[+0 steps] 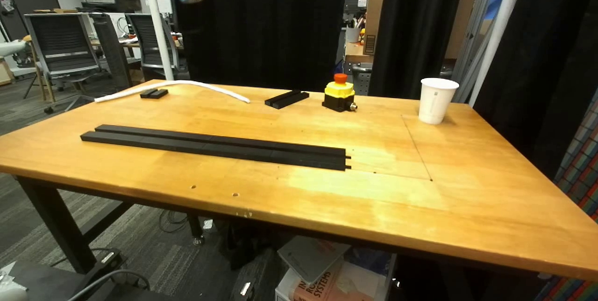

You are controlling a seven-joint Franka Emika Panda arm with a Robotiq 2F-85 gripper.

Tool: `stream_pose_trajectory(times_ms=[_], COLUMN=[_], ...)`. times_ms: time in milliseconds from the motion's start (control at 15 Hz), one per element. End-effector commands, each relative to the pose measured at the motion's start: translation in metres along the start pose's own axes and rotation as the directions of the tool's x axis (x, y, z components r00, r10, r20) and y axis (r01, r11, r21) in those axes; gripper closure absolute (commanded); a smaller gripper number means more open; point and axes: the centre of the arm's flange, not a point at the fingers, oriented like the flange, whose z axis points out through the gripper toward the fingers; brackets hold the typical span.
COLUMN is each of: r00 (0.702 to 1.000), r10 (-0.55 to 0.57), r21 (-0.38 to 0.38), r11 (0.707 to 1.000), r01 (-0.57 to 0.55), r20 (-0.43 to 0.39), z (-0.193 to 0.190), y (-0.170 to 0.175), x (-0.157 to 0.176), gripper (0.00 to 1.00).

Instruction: Arrange the black objects together on the table

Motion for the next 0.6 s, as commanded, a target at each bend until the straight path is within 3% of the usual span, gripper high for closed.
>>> stream_pose_trajectory(times_ms=[0, 67, 133, 533], r00=[0.999, 0.999, 1.000, 1.000], r10=[-0.038, -0.027, -0.019, -0.013], r21=[0.031, 0.034, 0.027, 0.022], r11=[0.999, 0.999, 0.999, 1.000], r01=[0.039, 0.028, 0.019, 0.013], r20=[-0.022, -0.018, 0.008, 0.022], z=[-0.022, -0.024, -0.019, -0.014], y=[0.037, 0.044, 0.025, 0.027], x=[-0.060, -0.068, -0.039, -0.043], gripper=[0.00, 0.00, 0.00, 0.00])
